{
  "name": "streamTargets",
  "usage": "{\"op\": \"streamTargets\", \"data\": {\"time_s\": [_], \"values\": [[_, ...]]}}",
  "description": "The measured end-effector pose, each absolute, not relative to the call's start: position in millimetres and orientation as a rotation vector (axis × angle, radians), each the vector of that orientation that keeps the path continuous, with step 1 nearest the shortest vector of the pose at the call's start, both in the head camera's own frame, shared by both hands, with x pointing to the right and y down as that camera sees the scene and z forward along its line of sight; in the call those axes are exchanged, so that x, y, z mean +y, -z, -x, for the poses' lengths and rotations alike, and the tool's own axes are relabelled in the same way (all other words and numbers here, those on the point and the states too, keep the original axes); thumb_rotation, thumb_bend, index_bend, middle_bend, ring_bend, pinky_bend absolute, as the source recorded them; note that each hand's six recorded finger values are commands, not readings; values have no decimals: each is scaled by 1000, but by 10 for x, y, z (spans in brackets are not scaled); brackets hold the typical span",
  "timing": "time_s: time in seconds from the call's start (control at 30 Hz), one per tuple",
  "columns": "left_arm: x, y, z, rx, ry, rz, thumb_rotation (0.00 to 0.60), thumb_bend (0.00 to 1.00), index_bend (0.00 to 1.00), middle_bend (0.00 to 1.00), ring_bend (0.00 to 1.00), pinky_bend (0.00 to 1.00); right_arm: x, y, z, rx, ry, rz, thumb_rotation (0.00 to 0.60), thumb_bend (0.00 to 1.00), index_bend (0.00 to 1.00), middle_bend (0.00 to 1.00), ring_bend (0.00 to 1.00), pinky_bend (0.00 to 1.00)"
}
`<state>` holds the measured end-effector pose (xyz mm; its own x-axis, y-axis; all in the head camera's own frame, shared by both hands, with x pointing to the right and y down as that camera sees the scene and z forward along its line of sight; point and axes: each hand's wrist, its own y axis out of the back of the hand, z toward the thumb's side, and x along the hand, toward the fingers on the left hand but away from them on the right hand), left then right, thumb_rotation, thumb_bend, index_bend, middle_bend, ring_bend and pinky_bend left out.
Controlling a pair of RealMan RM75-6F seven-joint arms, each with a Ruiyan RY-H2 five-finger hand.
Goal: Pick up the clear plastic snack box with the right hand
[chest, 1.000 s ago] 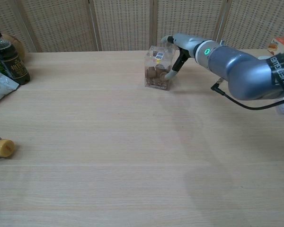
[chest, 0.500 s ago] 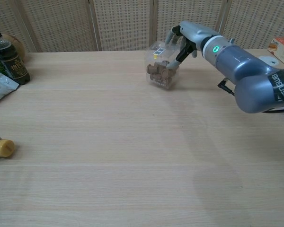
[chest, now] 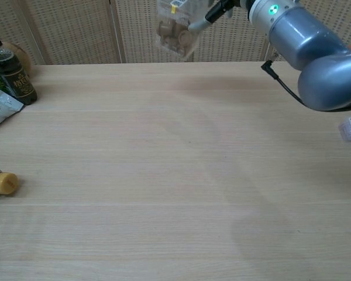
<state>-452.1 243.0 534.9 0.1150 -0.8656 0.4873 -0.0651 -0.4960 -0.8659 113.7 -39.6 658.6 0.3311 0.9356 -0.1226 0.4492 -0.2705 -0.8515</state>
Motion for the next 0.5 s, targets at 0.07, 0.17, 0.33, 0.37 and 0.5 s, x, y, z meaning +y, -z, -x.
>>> {"op": "streamTargets", "data": {"time_s": [0.07,0.17,0.33,0.37,0.5], "values": [[2435,-5354,4511,912,1452,1703,600,0,0,0,0,0,-410,-6410,-1089,-1234,-800,1867,600,0,526,759,685,695],[2439,-5360,4490,906,1448,1712,600,0,0,0,0,0,-419,-6077,-1020,-1248,-741,1867,600,0,525,759,685,695],[2446,-5375,4452,896,1440,1724,600,0,0,0,0,0,-436,-5468,-1004,-1266,-676,1827,600,0,524,759,685,695],[2450,-5380,4447,894,1441,1726,600,0,0,0,0,0,-443,-5366,-1018,-1270,-670,1814,600,0,523,759,685,695],[2467,-5398,4421,882,1440,1735,600,0,0,0,0,0,-495,-4979,-1133,-1296,-661,1748,600,0,522,757,685,694]]}}
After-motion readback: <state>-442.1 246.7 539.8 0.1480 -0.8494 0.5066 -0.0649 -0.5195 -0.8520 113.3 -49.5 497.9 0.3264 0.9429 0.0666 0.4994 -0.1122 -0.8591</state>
